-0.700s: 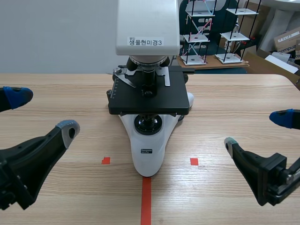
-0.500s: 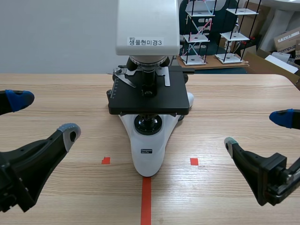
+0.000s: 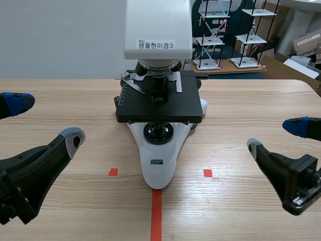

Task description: Point at the eyepiece

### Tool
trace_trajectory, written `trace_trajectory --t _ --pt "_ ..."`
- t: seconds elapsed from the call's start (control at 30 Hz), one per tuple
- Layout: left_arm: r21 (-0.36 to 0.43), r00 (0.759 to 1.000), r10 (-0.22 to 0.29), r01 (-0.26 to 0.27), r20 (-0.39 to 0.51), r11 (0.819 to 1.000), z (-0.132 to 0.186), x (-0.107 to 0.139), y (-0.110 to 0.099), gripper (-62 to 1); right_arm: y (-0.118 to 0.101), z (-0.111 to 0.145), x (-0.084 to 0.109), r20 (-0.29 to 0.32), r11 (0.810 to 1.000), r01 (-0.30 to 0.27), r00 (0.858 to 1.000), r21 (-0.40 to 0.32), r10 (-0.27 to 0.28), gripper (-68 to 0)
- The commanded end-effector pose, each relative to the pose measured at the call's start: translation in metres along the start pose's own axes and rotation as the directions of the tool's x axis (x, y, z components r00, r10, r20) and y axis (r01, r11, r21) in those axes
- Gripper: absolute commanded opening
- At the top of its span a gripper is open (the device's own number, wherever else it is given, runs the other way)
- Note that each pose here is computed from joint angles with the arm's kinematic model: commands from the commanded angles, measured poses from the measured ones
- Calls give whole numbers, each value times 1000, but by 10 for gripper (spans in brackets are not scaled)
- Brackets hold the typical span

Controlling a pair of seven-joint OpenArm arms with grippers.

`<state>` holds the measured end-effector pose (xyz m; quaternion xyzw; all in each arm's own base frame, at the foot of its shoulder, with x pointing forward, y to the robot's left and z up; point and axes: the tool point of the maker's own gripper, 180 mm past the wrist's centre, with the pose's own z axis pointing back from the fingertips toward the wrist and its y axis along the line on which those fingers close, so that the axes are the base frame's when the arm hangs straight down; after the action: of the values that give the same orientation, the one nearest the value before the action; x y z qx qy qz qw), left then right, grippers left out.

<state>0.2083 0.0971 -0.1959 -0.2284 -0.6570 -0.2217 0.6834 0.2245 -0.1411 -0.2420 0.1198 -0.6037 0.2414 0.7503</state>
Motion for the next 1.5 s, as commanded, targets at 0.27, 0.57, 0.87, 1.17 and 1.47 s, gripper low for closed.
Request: trace_trajectory --t 0.27,0.57,0.87,1.17,1.47 --pt "-5 1000 4 -4 30 1000 -1 8 -2 14 -14 -11 50 125 975 -196 975 107 183 -649" --pt "-5 1000 4 -4 29 1000 -1 8 -2 14 -49 -33 125 267 935 -353 903 20 336 -667" --pt "-5 1000 4 -4 29 1000 -1 8 -2 14 -91 -37 204 403 881 -452 787 -137 466 -667" --pt "-5 1000 4 -4 30 1000 -1 8 -2 14 -122 -65 242 416 864 -468 759 -184 500 -667" --pt "-5 1000 4 -4 29 1000 -1 8 -2 14 -128 -116 251 416 891 -425 790 -158 451 -667"
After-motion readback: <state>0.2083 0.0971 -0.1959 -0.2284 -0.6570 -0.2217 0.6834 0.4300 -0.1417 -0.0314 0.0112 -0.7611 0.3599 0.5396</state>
